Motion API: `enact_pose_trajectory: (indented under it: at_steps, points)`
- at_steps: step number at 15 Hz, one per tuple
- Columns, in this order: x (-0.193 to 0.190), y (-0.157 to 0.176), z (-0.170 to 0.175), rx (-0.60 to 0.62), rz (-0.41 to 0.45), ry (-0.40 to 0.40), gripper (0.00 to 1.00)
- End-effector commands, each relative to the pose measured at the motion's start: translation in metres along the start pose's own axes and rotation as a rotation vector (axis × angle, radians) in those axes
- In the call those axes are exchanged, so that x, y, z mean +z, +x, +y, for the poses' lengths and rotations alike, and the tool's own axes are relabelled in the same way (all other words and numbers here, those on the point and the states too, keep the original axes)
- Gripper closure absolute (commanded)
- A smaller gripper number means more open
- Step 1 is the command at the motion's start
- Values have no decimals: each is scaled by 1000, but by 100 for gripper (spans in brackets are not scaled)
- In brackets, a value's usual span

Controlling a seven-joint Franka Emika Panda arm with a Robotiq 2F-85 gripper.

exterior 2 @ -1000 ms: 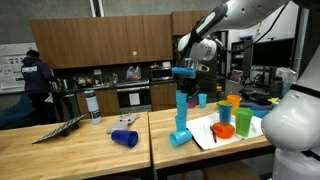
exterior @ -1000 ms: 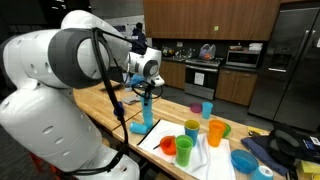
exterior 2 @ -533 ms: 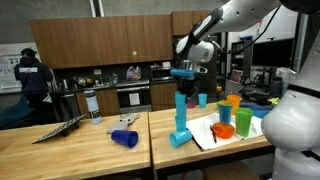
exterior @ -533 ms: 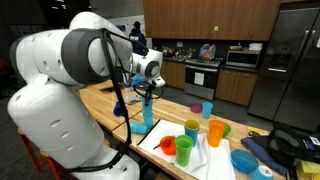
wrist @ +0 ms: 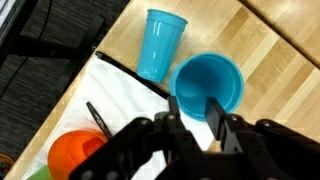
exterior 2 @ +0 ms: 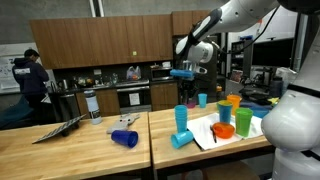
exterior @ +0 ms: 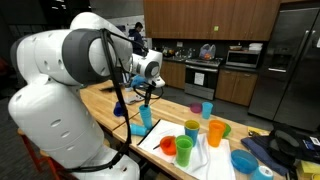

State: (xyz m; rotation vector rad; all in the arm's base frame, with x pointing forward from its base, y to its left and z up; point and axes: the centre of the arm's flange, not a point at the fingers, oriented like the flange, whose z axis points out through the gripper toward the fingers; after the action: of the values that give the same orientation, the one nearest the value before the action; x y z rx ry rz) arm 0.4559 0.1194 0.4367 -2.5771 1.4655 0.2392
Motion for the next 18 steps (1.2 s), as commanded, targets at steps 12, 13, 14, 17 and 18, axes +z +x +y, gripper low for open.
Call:
enact_pose_trajectory:
  at_steps: [12,13,14,17,18]
  points:
    - [-10,-46,-27,-69,90,-76,0]
    - [-11,-53,-29,-82,120,-101,0]
    - [-12,-59,-29,-123,114,-134,0]
    - [-16,-72,-23,-153,69,-194,0]
    - [-17,-74,-22,-156,59,-212,0]
